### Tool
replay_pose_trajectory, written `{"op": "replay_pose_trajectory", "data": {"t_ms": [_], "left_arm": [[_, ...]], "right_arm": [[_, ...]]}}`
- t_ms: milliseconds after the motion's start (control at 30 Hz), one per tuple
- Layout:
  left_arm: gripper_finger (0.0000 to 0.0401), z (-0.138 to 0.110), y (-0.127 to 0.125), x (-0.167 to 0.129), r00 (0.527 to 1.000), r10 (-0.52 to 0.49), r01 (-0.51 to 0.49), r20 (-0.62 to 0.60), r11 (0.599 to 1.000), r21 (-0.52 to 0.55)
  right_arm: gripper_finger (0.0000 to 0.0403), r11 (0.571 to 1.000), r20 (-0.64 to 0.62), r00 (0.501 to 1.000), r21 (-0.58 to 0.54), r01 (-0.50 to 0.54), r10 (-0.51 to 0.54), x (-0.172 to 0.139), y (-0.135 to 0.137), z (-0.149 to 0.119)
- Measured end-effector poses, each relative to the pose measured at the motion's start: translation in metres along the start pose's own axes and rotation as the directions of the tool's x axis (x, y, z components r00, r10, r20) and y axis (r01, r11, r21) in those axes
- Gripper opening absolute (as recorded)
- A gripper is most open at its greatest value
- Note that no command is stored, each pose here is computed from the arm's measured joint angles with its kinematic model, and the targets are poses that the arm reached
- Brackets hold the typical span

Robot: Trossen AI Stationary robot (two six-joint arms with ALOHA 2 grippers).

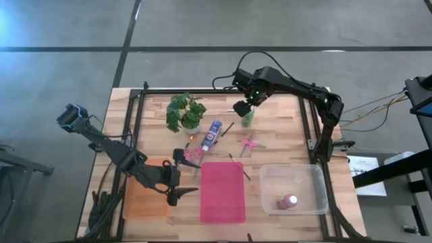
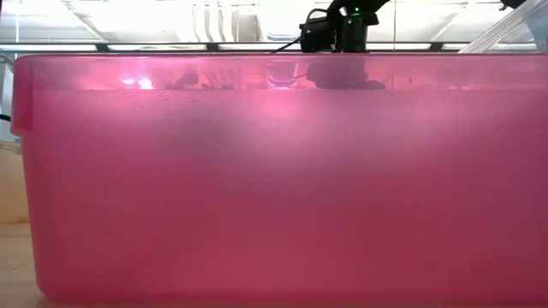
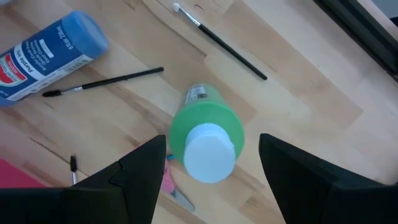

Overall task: Pick & Place Paint Supplies
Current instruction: Put the green paint bottle into the transparent bin

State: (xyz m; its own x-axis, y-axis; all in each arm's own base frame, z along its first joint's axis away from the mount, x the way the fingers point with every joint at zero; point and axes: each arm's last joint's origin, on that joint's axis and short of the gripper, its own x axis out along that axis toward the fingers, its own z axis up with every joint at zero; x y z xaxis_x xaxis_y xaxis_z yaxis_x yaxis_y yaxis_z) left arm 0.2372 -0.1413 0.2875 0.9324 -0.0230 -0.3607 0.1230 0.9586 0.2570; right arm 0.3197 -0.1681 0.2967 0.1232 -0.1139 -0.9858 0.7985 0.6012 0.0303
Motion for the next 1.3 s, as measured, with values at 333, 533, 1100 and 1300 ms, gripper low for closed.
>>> {"op": "replay_pose_trajectory", "data": {"t_ms": [333, 533, 1100, 1300], "left_arm": [[0.0361, 0.000, 0.000, 0.000, 1.000, 0.000, 0.000, 0.001, 1.000, -0.001], [0.0361, 0.000, 0.000, 0.000, 1.000, 0.000, 0.000, 0.001, 1.000, -0.001], [0.0361, 0.000, 0.000, 0.000, 1.000, -0.001, 0.001, 0.001, 1.000, -0.001], [0.0361, 0.000, 0.000, 0.000, 1.000, 0.000, 0.000, 0.001, 1.000, -0.001]], "right_arm": [[0.0253, 1.000, -0.003, 1.000, -0.003, 0.002, -0.002, 0.005, 0.000, 0.000], [0.0253, 1.000, -0.004, 1.000, -0.003, 0.002, -0.002, 0.005, 0.000, -0.001], [0.0219, 1.000, 0.010, 1.000, -0.015, -0.004, 0.004, 0.013, 0.001, 0.000], [0.0142, 1.000, -0.010, 1.000, -0.018, -0.015, 0.015, 0.013, 0.001, -0.001]]}}
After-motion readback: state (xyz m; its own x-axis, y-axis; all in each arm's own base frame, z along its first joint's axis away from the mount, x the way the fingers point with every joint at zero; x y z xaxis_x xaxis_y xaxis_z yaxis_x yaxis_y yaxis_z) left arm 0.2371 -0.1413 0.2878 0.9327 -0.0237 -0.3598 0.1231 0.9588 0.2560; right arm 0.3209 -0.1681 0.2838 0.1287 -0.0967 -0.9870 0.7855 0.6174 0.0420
